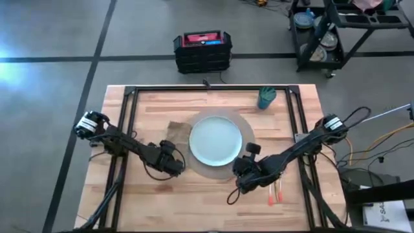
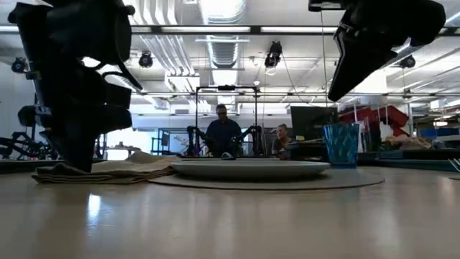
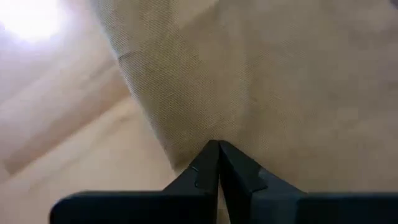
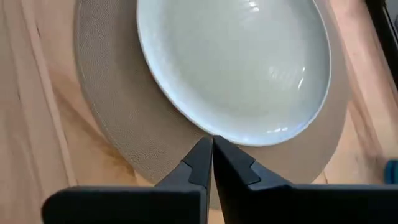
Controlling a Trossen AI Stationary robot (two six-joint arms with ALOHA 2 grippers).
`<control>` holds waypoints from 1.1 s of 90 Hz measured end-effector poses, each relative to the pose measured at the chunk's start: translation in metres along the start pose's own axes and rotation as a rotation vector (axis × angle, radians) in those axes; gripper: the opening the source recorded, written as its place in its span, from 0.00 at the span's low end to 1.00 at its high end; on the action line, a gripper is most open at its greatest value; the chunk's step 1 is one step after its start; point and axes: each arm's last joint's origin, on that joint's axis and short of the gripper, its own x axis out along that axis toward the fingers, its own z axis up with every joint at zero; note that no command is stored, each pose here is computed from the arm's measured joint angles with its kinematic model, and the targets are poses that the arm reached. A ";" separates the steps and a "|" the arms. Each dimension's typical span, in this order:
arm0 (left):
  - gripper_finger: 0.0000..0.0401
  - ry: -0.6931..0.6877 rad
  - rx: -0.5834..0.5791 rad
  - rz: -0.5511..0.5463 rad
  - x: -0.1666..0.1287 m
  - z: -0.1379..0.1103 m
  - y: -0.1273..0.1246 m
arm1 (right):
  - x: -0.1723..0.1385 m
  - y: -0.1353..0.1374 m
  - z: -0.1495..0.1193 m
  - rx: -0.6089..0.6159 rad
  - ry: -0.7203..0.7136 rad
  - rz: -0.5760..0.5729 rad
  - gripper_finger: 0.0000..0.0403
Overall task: Set table place
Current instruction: Move the table napkin beside the table mat, then put the fork on the table napkin
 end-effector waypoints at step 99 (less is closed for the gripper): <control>0.00 -0.250 0.129 -0.035 -0.091 0.006 0.008 | -0.043 -0.057 -0.043 0.150 0.303 -0.216 0.00</control>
